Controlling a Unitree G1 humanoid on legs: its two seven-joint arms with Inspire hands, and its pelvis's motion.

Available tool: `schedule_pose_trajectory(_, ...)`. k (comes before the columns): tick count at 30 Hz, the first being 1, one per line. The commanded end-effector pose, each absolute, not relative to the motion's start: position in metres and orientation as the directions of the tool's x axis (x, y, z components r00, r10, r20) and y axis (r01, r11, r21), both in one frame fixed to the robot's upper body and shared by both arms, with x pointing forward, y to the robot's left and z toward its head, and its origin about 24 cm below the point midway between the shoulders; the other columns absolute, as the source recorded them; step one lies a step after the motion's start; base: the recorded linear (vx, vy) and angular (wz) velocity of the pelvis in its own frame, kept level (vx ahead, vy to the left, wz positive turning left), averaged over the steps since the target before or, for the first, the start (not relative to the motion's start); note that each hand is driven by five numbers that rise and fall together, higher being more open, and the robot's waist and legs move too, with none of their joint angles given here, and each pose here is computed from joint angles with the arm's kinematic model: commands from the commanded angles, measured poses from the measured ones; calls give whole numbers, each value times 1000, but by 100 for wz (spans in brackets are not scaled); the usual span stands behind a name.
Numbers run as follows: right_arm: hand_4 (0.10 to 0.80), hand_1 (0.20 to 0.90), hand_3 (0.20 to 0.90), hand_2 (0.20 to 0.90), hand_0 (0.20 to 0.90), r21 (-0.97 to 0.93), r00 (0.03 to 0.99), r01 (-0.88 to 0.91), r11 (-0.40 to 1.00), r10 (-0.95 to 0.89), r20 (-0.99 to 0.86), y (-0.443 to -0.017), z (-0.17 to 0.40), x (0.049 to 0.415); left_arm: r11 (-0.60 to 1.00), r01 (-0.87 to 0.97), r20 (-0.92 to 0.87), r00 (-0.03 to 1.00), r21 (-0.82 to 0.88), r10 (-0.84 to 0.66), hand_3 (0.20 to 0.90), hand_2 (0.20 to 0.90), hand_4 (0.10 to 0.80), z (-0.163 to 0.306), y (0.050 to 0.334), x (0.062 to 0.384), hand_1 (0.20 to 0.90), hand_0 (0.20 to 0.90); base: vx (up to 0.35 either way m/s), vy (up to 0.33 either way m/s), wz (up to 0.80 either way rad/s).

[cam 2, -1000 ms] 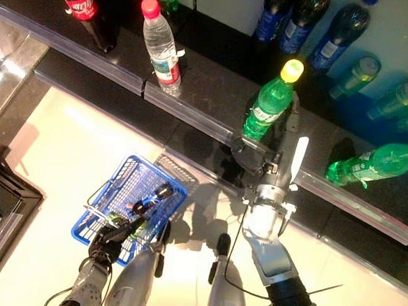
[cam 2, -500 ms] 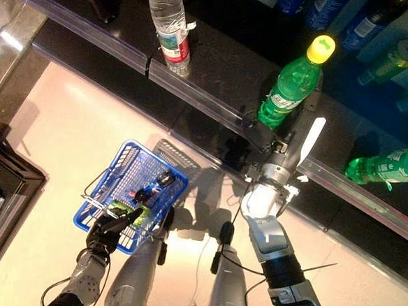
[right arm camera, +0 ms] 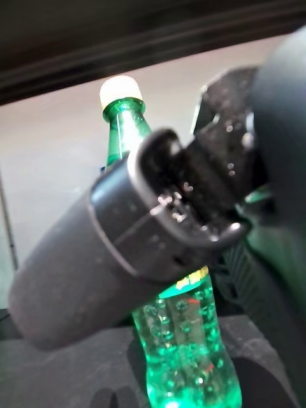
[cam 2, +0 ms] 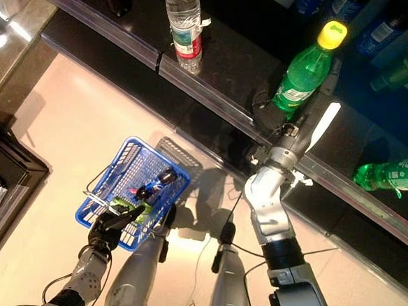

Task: Pick up the drink and place into the basket.

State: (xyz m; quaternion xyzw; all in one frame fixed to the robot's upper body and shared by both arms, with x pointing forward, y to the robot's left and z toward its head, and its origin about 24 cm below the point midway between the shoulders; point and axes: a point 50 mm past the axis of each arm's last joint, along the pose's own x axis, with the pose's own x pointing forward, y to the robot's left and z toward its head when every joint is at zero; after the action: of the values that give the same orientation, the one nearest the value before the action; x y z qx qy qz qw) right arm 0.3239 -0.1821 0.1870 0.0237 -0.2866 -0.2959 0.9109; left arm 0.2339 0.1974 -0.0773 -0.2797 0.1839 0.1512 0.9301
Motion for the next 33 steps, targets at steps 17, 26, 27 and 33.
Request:
schedule_pose_trajectory(17, 100, 300, 200, 300, 300, 483, 459, 474, 736, -674, 578, -218, 282, 334, 853, -290, -358, 924, -434, 133, 200, 300, 100, -69, 206, 224, 300, 300, 0, 1, 0)
schedule_pose_trajectory(26, 100, 300, 200, 300, 300, 477, 436, 465, 746, -662, 610, -218, 289, 331, 848, -274, -324, 937, -453, 130, 200, 300, 100, -64, 207, 229, 300, 300, -32, 1, 3)
schedule_pose_trajectory(27, 100, 300, 200, 300, 300, 473, 433, 460, 751, -655, 619, -217, 291, 330, 848, -271, -316, 940, -456, 130, 200, 300, 100, -62, 207, 230, 300, 300, -45, -11, 0)
schedule_pose_trajectory(33, 100, 300, 200, 300, 300, 458, 427, 411, 788, -610, 667, -207, 294, 322, 843, -264, -265, 952, -469, 151, 200, 300, 100, -55, 209, 234, 300, 300, -50, -14, 1)
